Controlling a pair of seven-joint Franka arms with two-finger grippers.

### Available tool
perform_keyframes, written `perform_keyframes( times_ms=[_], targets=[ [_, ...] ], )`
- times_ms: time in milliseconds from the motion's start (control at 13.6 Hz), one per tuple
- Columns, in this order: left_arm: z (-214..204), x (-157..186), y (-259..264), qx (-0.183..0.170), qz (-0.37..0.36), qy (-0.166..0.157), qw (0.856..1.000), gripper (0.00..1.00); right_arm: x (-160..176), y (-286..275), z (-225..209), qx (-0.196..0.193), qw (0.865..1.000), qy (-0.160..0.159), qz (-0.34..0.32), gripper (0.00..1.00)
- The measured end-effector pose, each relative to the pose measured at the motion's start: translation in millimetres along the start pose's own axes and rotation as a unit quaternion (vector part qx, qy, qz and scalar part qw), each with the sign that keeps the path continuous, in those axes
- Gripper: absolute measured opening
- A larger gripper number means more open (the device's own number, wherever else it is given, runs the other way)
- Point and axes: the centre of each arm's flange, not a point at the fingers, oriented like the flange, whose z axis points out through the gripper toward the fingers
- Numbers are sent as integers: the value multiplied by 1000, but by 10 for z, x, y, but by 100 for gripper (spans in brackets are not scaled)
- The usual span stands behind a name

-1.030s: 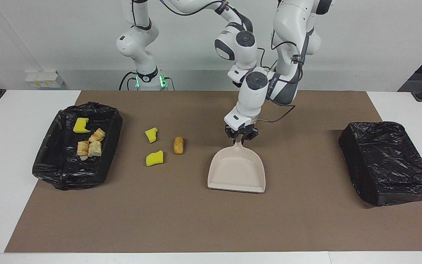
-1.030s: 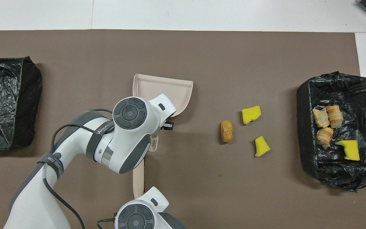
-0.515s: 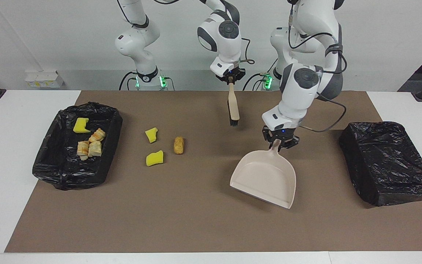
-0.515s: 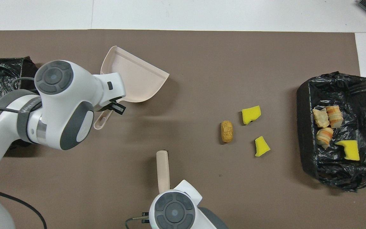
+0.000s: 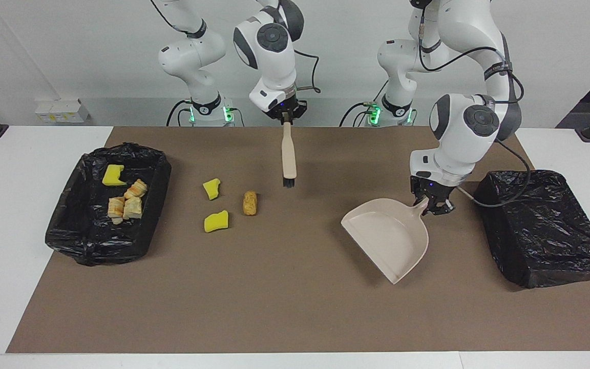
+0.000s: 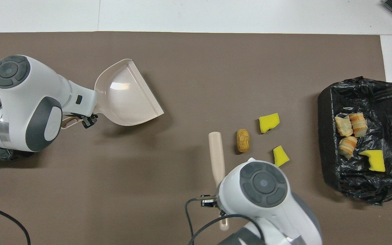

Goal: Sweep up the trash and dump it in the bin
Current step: 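Lift the dustpan with the left gripper while the right gripper grasps the brush, then hold the dustpan with the left gripper while the right gripper positions the brush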

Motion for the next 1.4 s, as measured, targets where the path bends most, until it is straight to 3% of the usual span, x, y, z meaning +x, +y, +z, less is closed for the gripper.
perform_keyframes(
  times_ms=[221,441,588,809,1103,1397],
  targets=[
    [36,17,41,-5,10,-3,1000,32,542,984,-104,-58,998,21,-28,26],
    [25,15,47,-5,11,-3,1000,32,920,1935,-73,-84,995,11,-48,26],
    [20,12,51,-6,11,-4,1000,32,1098,2232,112,-121,991,-2,-65,26],
    [17,9,55,-7,11,-5,1000,32,1204,2148,521,-150,984,-37,-89,26],
    [44,-9,79,-15,14,-11,1000,32,1071,1727,906,-99,992,-42,-72,26],
    [77,-58,201,-21,61,-48,997,32,909,1158,1015,-35,997,-40,-51,26]
  ],
)
